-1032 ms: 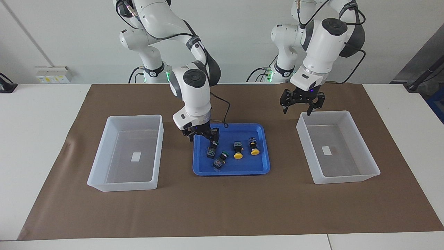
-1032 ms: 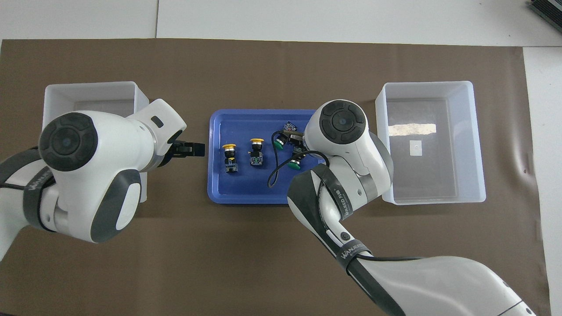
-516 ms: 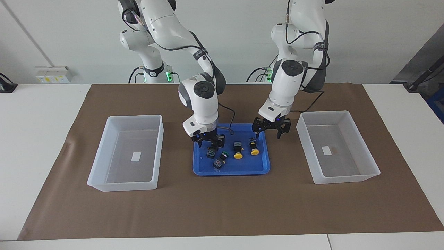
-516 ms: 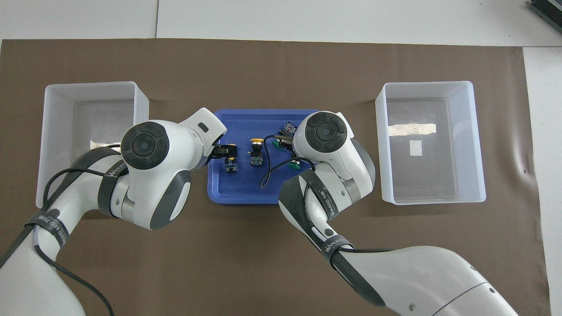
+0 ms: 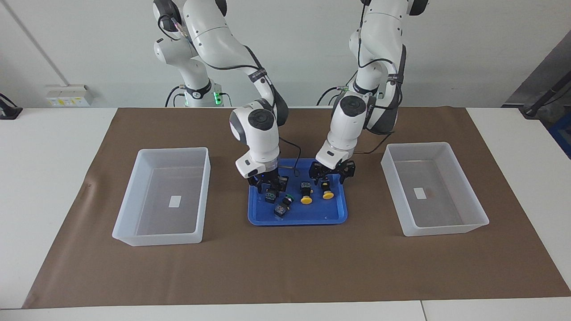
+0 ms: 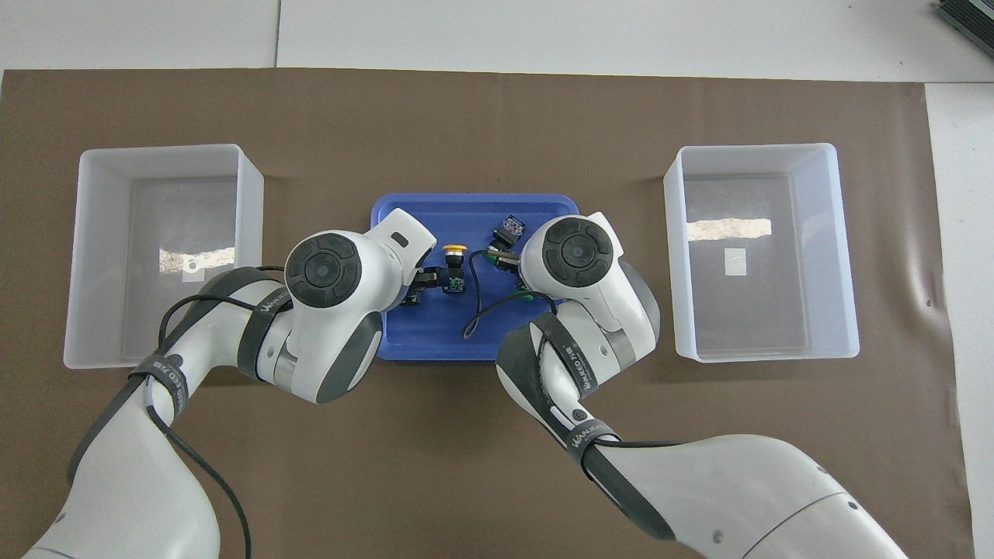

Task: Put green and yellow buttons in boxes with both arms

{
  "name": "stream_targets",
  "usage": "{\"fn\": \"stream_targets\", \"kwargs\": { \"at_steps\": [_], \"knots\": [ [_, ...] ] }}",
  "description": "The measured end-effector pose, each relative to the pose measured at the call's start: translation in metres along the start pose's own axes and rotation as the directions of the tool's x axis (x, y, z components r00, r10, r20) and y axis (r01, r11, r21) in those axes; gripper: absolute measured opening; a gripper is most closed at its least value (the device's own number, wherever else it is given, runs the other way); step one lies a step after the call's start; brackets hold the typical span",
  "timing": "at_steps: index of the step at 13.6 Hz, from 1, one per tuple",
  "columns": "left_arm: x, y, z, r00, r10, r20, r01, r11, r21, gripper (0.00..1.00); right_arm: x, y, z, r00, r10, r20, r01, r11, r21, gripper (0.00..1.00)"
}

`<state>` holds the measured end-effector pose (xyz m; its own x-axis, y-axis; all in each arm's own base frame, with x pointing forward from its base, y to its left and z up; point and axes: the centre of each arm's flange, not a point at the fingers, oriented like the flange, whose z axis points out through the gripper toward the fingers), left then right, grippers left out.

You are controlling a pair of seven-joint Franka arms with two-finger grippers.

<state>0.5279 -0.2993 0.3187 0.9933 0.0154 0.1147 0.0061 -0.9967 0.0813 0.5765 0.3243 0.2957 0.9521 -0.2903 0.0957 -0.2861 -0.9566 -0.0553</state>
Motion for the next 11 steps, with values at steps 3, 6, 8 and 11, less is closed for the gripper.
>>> {"fn": "stream_targets", "kwargs": {
  "at_steps": [3,6,8,11],
  "knots": [
    [-0.003,-0.002,0.006,1.000,-0.005,0.011,0.005,1.000,0.008,0.70,0.003,0.000,-0.010,0.999,0.043,0.013,-0.043,0.999,0.000,0.40],
    [-0.005,-0.004,0.009,1.000,-0.007,0.018,0.007,1.000,0.012,0.48,0.025,0.012,-0.073,0.996,0.084,0.022,-0.083,0.996,-0.011,0.40],
    [-0.004,-0.005,0.009,1.000,-0.009,0.018,0.009,1.000,0.013,0.33,0.047,0.042,-0.130,0.995,0.096,0.011,-0.096,0.995,-0.002,0.40],
    [0.008,-0.017,-0.017,0.999,-0.037,-0.013,0.037,0.999,0.004,0.33,0.089,0.116,-0.185,0.998,0.053,-0.017,-0.053,0.999,0.005,0.40]
  ]
}}
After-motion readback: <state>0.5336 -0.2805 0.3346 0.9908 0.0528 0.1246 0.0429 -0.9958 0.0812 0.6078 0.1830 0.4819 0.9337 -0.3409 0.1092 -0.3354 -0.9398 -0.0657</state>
